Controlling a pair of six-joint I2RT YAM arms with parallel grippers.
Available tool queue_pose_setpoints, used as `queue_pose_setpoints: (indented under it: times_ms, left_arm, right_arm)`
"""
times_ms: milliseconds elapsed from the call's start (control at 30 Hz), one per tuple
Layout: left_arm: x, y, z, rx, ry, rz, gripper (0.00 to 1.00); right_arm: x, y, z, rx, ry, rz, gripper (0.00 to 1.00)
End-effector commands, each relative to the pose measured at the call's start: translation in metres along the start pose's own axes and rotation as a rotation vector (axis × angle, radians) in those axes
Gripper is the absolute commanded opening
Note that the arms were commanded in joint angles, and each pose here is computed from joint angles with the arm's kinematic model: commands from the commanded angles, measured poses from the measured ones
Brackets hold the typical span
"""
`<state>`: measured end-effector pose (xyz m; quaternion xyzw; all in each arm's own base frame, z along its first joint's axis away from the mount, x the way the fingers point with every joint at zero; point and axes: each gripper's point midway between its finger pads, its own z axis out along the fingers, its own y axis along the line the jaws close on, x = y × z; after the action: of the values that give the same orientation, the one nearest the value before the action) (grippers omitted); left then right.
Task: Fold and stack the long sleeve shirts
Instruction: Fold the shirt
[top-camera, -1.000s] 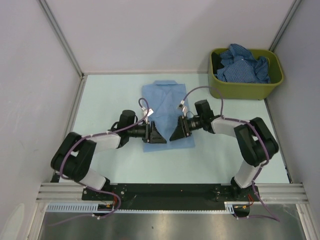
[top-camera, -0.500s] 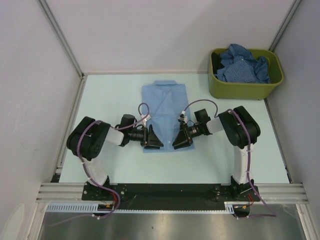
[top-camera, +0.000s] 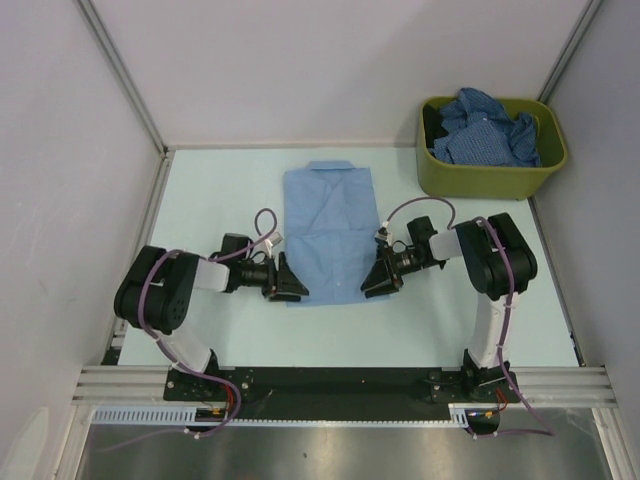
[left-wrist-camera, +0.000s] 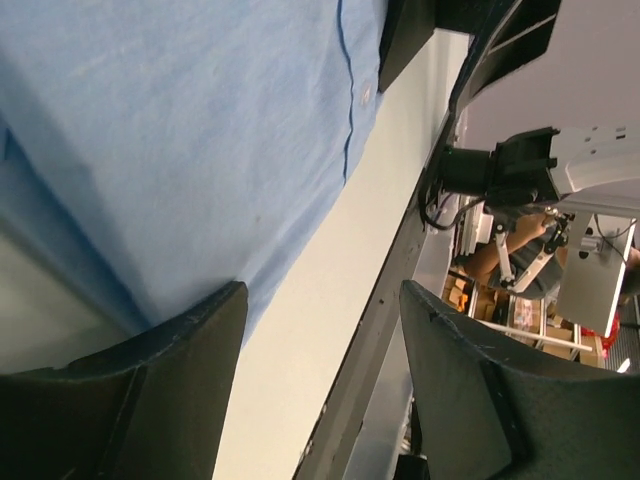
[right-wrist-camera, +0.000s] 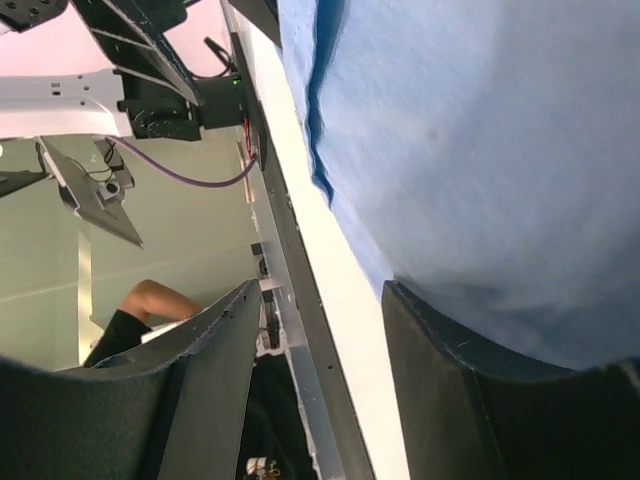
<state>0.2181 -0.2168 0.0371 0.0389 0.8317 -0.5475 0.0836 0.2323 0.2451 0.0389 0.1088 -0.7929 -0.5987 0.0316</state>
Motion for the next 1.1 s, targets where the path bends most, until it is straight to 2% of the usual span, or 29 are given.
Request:
queue_pose_setpoints:
  times_ms: [0,100,167,267,400,500,600,700,833,1067]
  left_arm:
    - [0.009,-0.010,-0.014,0.015,0.031,0.079,0.70]
    - [-0.004,-0.057,-0.018,0.092,0.003,0.290,0.72]
    - [-0.018,-0.073,-0.015,0.101,-0.034,0.353,0.73]
    - [-0.049,-0.069,-0.007,0.082,-0.098,0.320,0.73]
    - [-0.094,-0.030,0.009,0.021,-0.179,0.196,0.70]
    - [-0.131,-0.017,0.006,0.008,-0.256,0.150,0.69]
    - [-0.148,0.006,0.006,-0.024,-0.280,0.090,0.69]
    - [-0.151,0.026,0.002,-0.055,-0.288,0.019,0.68]
    - [-0.138,0.023,-0.006,-0.030,-0.277,0.032,0.67]
    - [-0.137,-0.055,-0.016,0.091,-0.288,0.239,0.66]
  right_arm:
    - [-0.002,0.030,-0.010,0.005,-0.007,-0.074,0.58]
    - [-0.024,0.058,-0.016,-0.013,-0.046,-0.157,0.58]
    - [-0.044,0.066,-0.015,-0.021,-0.081,-0.216,0.59]
    - [-0.079,0.065,-0.013,-0.017,-0.116,-0.246,0.59]
    - [-0.126,0.041,-0.011,0.005,-0.152,-0.257,0.57]
    - [-0.145,0.023,-0.010,0.026,-0.172,-0.263,0.56]
    - [-0.154,-0.003,-0.003,0.049,-0.175,-0.225,0.55]
    - [-0.159,-0.022,0.000,0.075,-0.195,-0.214,0.54]
    - [-0.159,-0.023,-0.004,0.083,-0.204,-0.203,0.52]
    - [-0.158,0.058,-0.005,-0.008,-0.210,-0.328,0.50]
